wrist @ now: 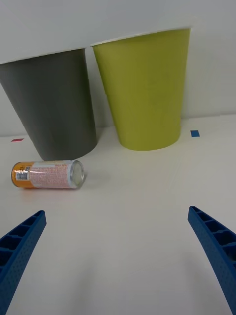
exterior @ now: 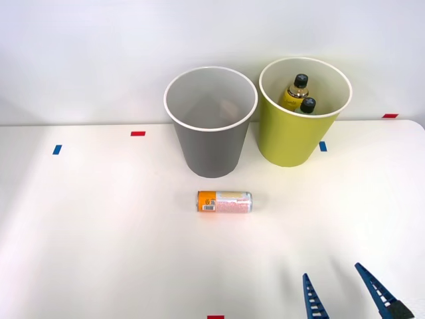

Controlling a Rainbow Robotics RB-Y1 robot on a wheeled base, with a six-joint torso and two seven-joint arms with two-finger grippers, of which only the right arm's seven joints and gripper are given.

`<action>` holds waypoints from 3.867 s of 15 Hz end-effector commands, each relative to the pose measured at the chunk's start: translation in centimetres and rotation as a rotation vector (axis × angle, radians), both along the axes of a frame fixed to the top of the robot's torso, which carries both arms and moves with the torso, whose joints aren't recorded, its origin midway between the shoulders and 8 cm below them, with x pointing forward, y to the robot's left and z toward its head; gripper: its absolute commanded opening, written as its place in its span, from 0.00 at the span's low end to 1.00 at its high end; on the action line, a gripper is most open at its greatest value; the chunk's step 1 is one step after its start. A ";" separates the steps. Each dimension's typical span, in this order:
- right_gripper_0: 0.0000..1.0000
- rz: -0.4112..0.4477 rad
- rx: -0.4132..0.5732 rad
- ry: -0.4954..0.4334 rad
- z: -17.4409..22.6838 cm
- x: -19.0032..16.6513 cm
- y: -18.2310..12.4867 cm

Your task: Put cans in the gray bin, plastic bottles in the light green bin

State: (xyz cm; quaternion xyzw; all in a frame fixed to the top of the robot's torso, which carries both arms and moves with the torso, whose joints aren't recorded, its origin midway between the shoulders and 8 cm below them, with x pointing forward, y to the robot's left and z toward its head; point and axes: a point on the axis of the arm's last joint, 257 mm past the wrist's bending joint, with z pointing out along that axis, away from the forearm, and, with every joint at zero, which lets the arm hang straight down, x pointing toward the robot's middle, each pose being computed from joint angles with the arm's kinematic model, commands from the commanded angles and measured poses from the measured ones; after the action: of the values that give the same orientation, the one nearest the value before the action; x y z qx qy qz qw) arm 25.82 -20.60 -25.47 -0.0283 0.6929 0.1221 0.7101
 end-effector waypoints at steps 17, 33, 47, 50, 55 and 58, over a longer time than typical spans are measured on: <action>1.00 -0.120 -0.247 -0.077 -3.7 -7.0 -0.7; 1.00 -0.104 -0.186 -0.036 -4.3 -8.3 0.6; 1.00 -0.104 -0.186 -0.036 -4.3 -8.3 0.6; 1.00 -0.104 -0.186 -0.036 -4.3 -8.3 0.6; 1.00 -0.104 -0.186 -0.036 -4.3 -8.3 0.6; 1.00 -0.104 -0.186 -0.036 -4.3 -8.3 0.6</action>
State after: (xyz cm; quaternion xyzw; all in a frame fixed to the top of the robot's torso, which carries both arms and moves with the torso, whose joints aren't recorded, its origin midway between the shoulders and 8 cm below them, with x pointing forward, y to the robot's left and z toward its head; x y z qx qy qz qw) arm 17.52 -19.95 -29.75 -0.0602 0.6887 0.0197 0.7223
